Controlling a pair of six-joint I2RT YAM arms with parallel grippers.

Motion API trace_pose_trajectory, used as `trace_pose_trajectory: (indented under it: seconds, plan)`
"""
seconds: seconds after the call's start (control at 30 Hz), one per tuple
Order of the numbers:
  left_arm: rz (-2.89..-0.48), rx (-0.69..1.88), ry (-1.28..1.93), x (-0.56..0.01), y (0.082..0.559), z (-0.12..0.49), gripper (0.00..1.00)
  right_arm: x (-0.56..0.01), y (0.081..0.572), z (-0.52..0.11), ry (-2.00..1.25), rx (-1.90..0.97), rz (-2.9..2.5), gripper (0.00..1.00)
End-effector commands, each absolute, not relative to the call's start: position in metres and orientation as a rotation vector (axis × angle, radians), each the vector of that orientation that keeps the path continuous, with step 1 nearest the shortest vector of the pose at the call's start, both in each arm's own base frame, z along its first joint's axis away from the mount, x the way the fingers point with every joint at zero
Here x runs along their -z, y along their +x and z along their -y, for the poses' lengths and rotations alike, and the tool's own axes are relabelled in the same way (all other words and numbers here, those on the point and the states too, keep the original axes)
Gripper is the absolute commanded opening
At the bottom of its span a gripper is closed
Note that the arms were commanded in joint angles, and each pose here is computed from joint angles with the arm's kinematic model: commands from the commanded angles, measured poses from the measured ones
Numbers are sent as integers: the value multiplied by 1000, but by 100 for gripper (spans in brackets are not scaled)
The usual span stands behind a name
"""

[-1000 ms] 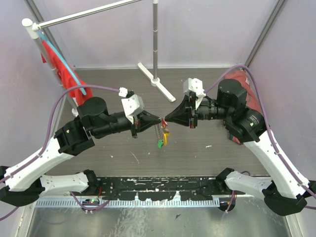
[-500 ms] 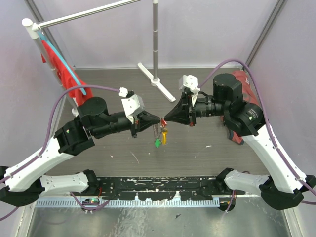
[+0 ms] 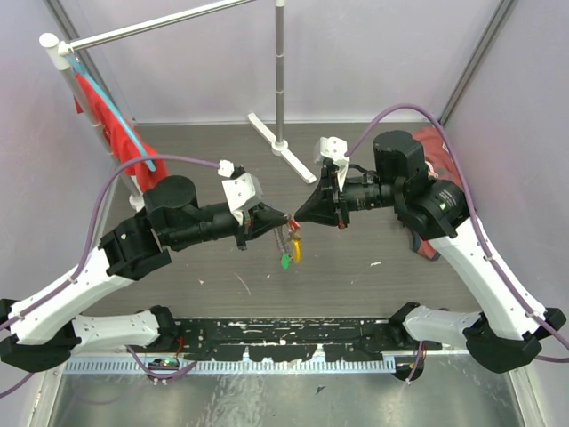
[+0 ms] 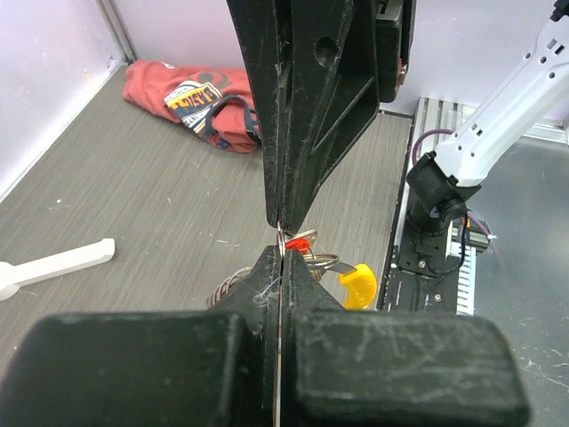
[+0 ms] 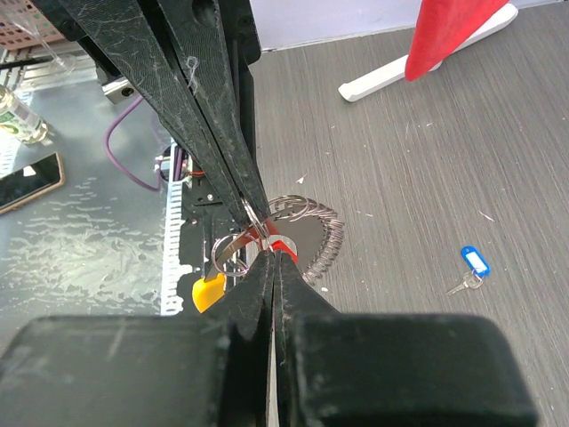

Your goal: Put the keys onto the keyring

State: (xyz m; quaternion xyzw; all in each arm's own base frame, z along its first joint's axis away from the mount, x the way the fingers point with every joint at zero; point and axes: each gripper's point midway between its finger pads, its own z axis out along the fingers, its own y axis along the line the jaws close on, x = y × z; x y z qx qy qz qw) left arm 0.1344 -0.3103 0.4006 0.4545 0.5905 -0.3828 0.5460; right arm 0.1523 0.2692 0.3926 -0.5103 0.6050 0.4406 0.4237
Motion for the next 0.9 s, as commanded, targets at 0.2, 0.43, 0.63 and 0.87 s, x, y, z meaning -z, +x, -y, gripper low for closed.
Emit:
trace_pose_trajectory:
  seconds: [0.2, 0.43, 0.63, 0.87]
  plan:
    - [-1280, 941, 1034, -435, 128, 304, 0, -390, 159, -268, -1274, -1067, -1537, 3]
    - [-1265, 950, 1040, -437, 126, 305, 0, -385, 158, -271, -1284, -1102, -1559, 7]
    - [-1258, 960, 1057, -437, 124, 307, 0, -379, 156, -274, -1298, -1137, -1576, 10]
    - [-1257, 964, 1062, -436, 123, 307, 0, -384, 158, -273, -1277, -1122, -1562, 21]
